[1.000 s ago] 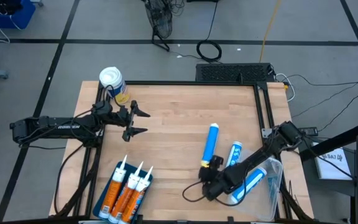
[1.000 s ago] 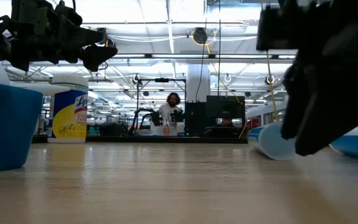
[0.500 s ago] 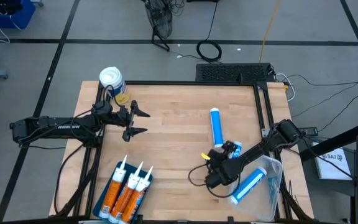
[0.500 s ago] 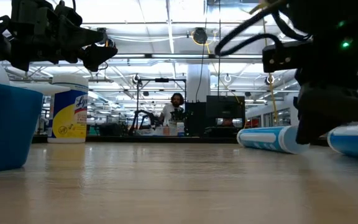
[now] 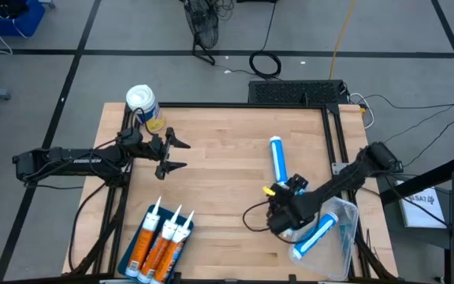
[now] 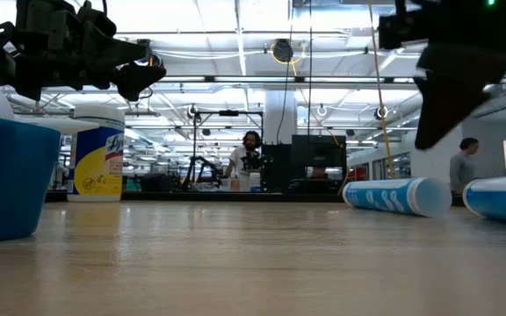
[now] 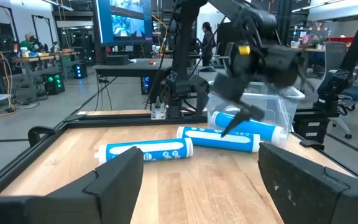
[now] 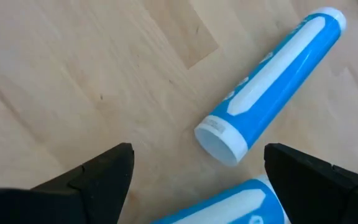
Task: Pick & place silicon tubes, Sealant and Lysol wipes
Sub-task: Put the left blue sealant into the transparent bin
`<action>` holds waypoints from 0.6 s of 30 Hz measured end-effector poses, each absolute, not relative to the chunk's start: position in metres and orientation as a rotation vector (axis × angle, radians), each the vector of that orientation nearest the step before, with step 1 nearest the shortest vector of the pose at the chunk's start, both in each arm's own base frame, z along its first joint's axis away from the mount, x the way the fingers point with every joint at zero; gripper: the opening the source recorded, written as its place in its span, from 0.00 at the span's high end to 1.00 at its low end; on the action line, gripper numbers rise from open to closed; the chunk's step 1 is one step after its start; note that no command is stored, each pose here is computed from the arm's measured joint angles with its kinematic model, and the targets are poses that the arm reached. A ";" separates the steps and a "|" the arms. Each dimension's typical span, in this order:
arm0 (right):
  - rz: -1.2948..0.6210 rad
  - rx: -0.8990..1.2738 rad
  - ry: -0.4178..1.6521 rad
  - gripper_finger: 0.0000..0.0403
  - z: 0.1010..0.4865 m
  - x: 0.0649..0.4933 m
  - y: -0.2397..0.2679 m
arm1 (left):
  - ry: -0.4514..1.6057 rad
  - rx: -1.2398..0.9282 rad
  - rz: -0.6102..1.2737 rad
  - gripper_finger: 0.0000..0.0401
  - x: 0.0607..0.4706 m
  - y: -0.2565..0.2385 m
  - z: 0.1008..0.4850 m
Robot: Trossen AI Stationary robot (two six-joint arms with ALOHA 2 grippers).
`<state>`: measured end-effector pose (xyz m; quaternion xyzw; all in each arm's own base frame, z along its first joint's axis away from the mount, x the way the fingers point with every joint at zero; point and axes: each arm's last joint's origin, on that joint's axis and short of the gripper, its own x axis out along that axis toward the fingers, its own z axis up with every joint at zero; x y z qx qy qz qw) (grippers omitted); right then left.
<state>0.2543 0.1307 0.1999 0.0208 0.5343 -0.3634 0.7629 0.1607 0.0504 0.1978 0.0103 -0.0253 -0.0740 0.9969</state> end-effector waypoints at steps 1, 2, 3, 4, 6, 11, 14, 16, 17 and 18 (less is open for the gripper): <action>-0.792 0.067 1.148 0.16 0.206 0.253 0.128 | -0.051 0.021 -0.148 0.23 0.161 0.050 0.198; -0.798 0.087 1.135 0.16 0.212 0.252 0.124 | -0.051 0.021 -0.148 0.23 0.161 0.050 0.198; -0.808 0.102 1.125 0.16 0.217 0.251 0.119 | -0.051 0.021 -0.148 0.23 0.161 0.050 0.198; -0.823 0.117 1.117 0.16 0.222 0.250 0.112 | -0.051 0.021 -0.149 0.23 0.161 0.050 0.198; -0.870 0.138 1.100 0.16 0.228 0.252 0.098 | -0.051 0.021 -0.148 0.23 0.161 0.050 0.198; -0.944 0.203 1.164 0.16 0.227 0.258 0.060 | -0.051 0.021 -0.148 0.23 0.161 0.050 0.198; -0.975 0.240 1.239 0.16 0.222 0.261 0.034 | -0.051 0.021 -0.148 0.23 0.161 0.050 0.198; -0.994 0.279 1.284 0.16 0.220 0.261 0.016 | -0.051 0.021 -0.149 0.23 0.161 0.050 0.198; -0.997 0.304 1.305 0.16 0.218 0.262 0.008 | -0.051 0.021 -0.148 0.23 0.161 0.050 0.198; -0.995 0.329 1.325 0.16 0.217 0.262 0.000 | -0.051 0.021 -0.148 0.23 0.161 0.050 0.198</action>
